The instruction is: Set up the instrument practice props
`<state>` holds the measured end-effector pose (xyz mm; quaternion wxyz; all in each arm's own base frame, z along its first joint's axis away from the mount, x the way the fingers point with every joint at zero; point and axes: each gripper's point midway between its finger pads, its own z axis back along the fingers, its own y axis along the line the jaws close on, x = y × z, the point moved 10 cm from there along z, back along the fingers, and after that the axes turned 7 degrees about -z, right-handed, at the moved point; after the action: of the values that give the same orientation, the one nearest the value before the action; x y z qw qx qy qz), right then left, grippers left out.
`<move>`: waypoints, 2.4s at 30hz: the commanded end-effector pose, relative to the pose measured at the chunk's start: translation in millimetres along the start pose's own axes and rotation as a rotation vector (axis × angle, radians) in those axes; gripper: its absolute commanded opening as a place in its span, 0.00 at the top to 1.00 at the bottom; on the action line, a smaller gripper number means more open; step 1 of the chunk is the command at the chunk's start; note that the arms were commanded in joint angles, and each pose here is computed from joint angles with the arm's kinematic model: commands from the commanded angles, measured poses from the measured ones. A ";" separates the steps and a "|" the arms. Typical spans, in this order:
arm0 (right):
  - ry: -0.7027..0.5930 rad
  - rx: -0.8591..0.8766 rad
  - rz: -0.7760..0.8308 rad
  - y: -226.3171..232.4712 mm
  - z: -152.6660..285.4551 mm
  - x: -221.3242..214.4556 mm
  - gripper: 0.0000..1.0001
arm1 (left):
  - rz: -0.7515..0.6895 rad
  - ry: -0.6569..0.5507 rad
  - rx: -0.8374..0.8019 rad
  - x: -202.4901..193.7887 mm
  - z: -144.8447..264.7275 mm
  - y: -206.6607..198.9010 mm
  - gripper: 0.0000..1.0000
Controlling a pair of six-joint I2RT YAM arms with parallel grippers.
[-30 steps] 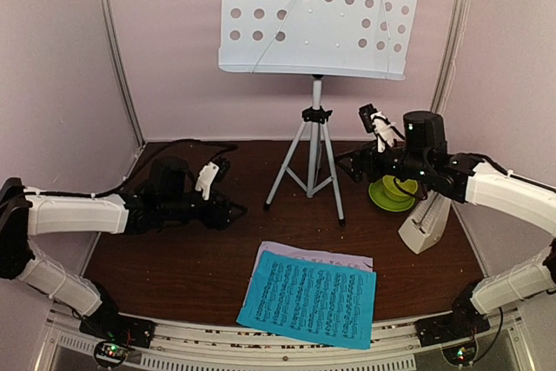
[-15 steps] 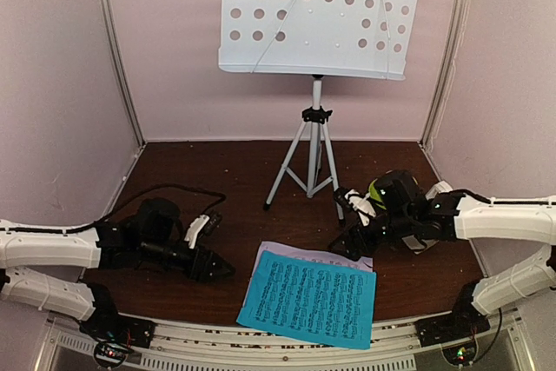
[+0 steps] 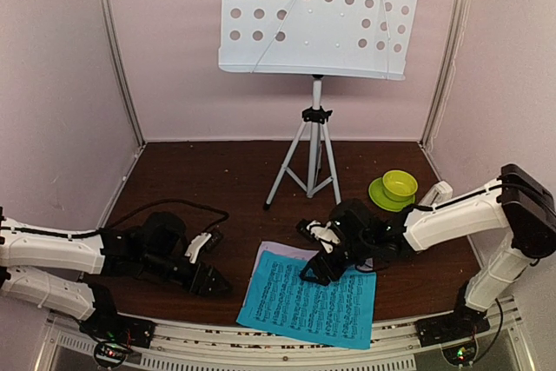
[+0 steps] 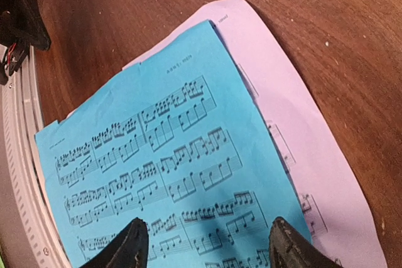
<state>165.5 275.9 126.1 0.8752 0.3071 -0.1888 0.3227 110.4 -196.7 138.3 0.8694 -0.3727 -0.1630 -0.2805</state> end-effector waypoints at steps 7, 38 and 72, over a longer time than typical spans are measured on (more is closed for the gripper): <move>-0.092 -0.077 -0.050 -1.8 -46.7 38.0 0.36 | 0.046 -0.035 0.000 -13.7 7.8 3.8 0.43; -0.169 -0.325 -0.286 -54.7 -53.5 78.3 0.36 | 0.220 -0.127 -0.036 42.6 -41.7 52.7 0.44; -0.378 -0.021 -0.115 -33.2 30.5 101.3 0.13 | -0.605 -0.104 0.234 98.2 61.8 -7.7 1.00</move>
<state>267.5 277.0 164.1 0.8913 0.3000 -0.3079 0.1441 183.8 -194.2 205.3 0.8261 -0.2502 -0.3072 -0.4007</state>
